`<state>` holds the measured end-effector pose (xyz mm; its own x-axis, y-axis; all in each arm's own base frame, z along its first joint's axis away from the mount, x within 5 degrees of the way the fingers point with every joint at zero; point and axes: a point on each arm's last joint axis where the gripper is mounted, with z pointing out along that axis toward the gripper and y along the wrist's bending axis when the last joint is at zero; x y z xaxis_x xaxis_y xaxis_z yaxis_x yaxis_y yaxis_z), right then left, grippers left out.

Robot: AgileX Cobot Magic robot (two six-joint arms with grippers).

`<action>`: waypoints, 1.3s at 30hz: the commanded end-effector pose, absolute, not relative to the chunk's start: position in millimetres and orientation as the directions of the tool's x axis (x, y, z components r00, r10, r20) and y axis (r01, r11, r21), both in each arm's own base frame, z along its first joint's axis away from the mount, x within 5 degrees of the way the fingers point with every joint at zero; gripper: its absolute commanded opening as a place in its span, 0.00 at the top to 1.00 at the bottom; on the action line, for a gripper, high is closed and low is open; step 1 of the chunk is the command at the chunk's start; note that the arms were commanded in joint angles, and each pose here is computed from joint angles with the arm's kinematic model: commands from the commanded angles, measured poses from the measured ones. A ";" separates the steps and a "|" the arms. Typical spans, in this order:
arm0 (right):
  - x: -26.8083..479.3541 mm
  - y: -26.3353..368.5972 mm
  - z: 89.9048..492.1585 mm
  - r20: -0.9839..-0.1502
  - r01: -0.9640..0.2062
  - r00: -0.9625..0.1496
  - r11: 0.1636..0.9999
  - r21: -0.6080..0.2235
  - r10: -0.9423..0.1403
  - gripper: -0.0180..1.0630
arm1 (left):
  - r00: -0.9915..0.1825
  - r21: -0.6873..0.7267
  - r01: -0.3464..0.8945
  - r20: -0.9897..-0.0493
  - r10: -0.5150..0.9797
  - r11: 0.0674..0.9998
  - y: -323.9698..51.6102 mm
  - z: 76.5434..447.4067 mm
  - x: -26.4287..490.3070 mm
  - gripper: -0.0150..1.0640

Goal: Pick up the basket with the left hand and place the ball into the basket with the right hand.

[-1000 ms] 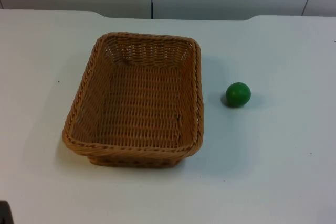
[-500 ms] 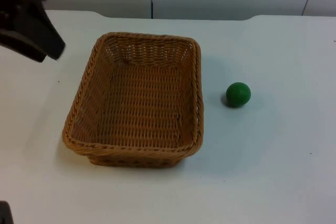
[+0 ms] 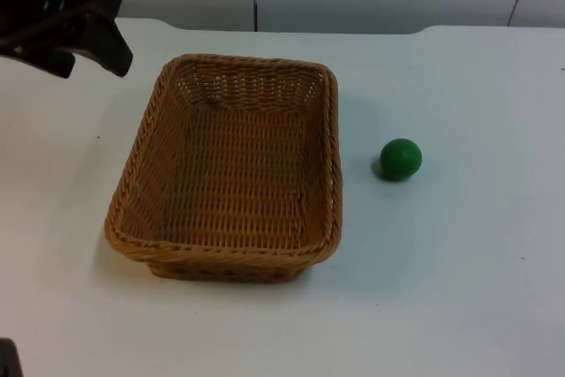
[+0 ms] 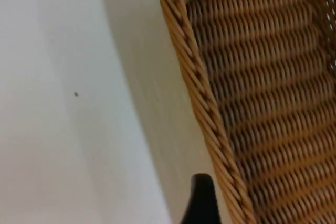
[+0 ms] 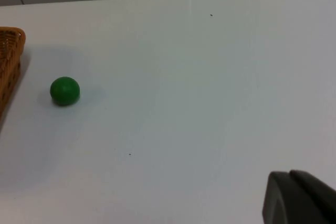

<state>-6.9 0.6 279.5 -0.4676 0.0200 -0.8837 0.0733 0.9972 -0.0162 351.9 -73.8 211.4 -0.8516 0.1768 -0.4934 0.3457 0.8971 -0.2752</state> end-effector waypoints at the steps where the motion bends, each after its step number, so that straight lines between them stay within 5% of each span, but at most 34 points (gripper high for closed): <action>1: -6.7 0.6 278.4 -0.886 0.080 -0.464 0.997 -0.020 0.019 0.99 | -0.849 -0.268 0.357 -0.493 0.191 0.895 -75.9 208.7 356.6 0.41; 23: -6.7 0.6 278.4 -0.886 0.080 -0.464 0.997 -0.020 0.019 0.99 | -0.922 -0.337 0.291 -0.350 0.168 0.895 -81.7 139.7 378.8 0.41; 39: -6.7 0.6 278.4 -0.886 0.080 -0.464 0.997 -0.020 0.019 0.99 | -0.891 -0.320 0.360 -0.397 0.221 0.877 -104.8 124.9 381.3 0.41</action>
